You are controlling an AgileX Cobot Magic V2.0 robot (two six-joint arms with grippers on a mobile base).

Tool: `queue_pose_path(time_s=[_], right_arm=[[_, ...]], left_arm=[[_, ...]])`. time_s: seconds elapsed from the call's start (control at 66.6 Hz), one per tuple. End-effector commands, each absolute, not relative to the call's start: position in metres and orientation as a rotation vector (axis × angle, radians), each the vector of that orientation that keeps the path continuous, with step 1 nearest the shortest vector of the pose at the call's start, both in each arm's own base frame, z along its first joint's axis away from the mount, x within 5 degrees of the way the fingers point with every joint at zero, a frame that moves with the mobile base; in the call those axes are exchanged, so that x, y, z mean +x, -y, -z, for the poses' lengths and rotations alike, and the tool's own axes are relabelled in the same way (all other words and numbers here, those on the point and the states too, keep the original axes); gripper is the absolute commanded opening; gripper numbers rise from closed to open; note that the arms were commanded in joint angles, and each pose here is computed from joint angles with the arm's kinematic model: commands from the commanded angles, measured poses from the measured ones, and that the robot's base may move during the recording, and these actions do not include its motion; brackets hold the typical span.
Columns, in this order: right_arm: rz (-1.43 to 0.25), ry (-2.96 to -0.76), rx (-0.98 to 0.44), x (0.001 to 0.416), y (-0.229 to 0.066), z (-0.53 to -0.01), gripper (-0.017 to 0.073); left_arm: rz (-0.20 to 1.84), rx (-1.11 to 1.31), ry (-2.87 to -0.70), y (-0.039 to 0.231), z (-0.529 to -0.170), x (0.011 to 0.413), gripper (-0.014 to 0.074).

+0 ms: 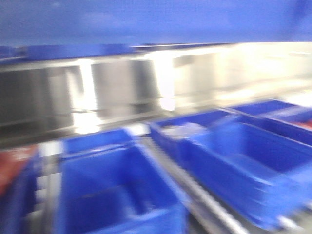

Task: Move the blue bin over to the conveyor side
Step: 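Hold the blue bin with both grippers while the base backs away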

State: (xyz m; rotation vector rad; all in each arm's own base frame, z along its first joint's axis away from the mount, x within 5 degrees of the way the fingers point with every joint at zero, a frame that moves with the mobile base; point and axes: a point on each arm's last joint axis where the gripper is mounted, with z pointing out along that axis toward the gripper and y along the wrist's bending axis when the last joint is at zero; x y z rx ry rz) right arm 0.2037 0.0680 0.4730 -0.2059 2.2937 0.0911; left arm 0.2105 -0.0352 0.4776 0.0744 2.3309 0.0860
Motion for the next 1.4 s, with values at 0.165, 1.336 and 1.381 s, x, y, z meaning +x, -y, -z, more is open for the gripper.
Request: queue_pose_path(time_s=[0.165,1.336,1.381], right_arm=[[-0.115,-2.157,-0.230,0.2022,-0.0684,-0.4886,-0.0079],[-0.115,-2.157,-0.230,0.2022,-0.0684,-0.4886,-0.0079],[-0.115,-2.157,-0.230,0.2022,-0.0684,-0.4886,-0.0079]], left_arm=[[-0.026,0.100,-2.218,0.0397,-0.4913,0.2082,-0.0017],[-0.026,0.100,-2.218,0.0397,-0.4913,0.2082,-0.0017],[-0.026,0.100,-2.218,0.0397,-0.4913,0.2082,-0.0017]])
